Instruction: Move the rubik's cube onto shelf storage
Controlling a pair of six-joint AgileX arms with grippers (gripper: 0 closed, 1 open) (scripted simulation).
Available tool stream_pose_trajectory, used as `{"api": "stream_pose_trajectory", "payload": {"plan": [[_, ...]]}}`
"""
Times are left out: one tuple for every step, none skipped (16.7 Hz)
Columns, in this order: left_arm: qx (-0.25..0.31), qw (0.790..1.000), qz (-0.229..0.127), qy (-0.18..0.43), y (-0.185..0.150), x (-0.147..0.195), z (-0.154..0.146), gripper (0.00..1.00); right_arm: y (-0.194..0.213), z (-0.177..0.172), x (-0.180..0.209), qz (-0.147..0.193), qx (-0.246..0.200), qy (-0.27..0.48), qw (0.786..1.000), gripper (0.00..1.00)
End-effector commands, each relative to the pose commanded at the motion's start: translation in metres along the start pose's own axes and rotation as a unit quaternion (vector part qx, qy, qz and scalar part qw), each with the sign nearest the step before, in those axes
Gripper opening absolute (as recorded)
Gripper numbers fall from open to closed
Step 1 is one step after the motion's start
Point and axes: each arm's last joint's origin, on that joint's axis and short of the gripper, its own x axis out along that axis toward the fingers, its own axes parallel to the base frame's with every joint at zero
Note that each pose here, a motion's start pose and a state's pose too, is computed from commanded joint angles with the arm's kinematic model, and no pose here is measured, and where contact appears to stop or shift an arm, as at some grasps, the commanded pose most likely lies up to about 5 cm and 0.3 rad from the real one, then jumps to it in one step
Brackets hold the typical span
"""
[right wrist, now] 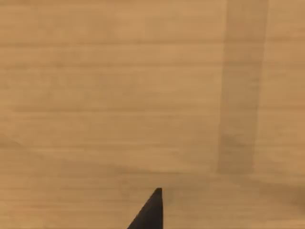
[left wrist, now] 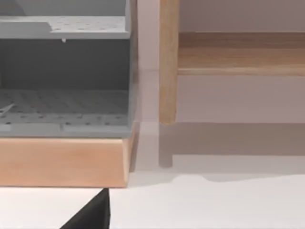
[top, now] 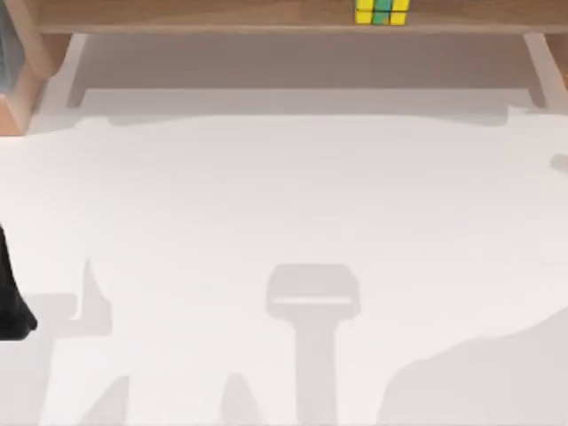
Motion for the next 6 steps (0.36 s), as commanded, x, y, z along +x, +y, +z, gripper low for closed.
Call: {"api": "stream_pose_trajectory", "payload": {"plan": [[0.0, 1.0, 0.0, 0.0, 0.0, 0.0, 0.0, 1.0, 0.0, 0.0, 0.0, 0.0, 0.0, 0.0, 1.0, 1.0], [0.0, 1.0, 0.0, 0.0, 0.0, 0.0, 0.0, 1.0, 0.0, 0.0, 0.0, 0.0, 0.0, 0.0, 1.0, 1.0], [0.0, 1.0, 0.0, 0.0, 0.0, 0.0, 0.0, 1.0, 0.0, 0.0, 0.0, 0.0, 0.0, 0.0, 1.0, 1.0], [0.0, 1.0, 0.0, 0.0, 0.0, 0.0, 0.0, 1.0, 0.0, 0.0, 0.0, 0.0, 0.0, 0.0, 1.0, 1.0], [0.0, 1.0, 0.0, 0.0, 0.0, 0.0, 0.0, 1.0, 0.0, 0.0, 0.0, 0.0, 0.0, 0.0, 1.0, 1.0], [0.0, 1.0, 0.0, 0.0, 0.0, 0.0, 0.0, 1.0, 0.0, 0.0, 0.0, 0.0, 0.0, 0.0, 1.0, 1.0]]}}
